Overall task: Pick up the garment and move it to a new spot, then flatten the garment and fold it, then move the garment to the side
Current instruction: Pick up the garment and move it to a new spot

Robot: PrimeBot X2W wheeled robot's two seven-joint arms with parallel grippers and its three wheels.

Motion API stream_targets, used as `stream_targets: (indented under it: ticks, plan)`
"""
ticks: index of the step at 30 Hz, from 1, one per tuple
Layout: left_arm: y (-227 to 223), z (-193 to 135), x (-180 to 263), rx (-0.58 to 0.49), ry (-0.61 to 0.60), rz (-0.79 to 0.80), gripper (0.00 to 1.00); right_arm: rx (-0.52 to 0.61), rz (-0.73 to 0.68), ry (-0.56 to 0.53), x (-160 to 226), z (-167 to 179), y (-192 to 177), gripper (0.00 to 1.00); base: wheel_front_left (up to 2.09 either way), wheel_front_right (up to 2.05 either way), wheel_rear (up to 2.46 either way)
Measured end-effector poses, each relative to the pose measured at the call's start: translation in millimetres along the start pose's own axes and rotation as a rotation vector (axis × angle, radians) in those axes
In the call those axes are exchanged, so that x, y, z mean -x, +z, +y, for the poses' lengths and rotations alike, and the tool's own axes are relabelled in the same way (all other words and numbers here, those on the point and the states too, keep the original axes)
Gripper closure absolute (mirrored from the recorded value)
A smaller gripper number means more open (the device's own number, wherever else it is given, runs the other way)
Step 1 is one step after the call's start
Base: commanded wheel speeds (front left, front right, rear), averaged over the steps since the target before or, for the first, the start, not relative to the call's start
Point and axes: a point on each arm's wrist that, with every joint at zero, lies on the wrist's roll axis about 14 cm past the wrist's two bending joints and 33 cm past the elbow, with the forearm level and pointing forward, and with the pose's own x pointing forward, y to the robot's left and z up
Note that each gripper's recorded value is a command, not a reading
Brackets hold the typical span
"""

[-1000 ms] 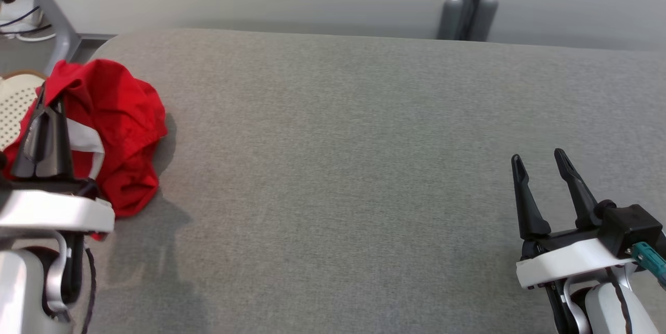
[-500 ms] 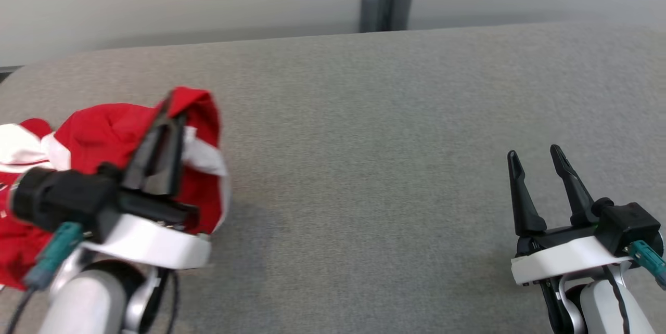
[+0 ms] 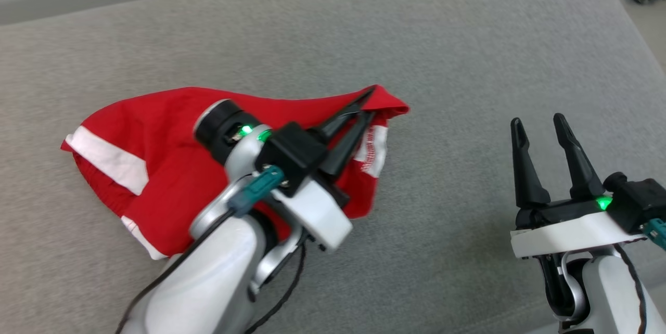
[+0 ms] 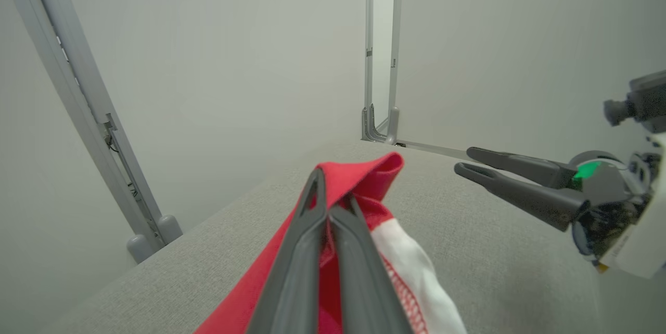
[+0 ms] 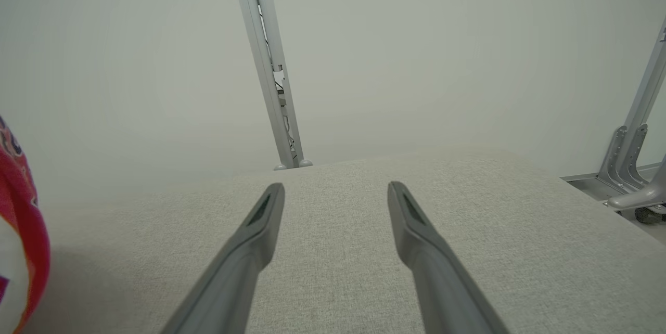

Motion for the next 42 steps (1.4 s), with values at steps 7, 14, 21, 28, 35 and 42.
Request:
stream_targets:
  ticks: [7,14,21,28,35,42]
  plan:
    - [-60.4,-48.4,-35.1,0.113,-0.186,0.131,1.00,-0.002,0.041,-0.099,9.2,-32.3,-11.5,0.00,0.00,0.00,0.00]
    - [-102.0,-57.7,-41.4,0.183,-0.232,0.224,0.00,0.010,0.075,-0.151,13.1,-49.3,-22.0,0.00,0.00,0.00,0.00]
    - [-77.4,-33.9,-31.2,0.160,-0.159,0.124,0.00,0.018,0.060,-0.099,0.3,-34.2,-21.2,0.00,0.00,0.00,0.00]
    - [-58.0,40.9,8.1,0.111,0.144,0.054,0.00,0.030,0.040,-0.014,-11.9,-6.5,-18.5,0.00,0.00,0.00,0.00]
    - [-44.1,110.0,67.8,0.098,0.444,0.006,0.00,0.033,0.025,0.058,-17.0,19.1,-15.2,0.00,0.00,0.00,0.00]
    - [-24.8,164.9,149.5,0.058,0.730,-0.055,0.00,0.030,0.007,0.122,-16.0,42.8,-8.6,0.00,0.00,0.00,0.00]
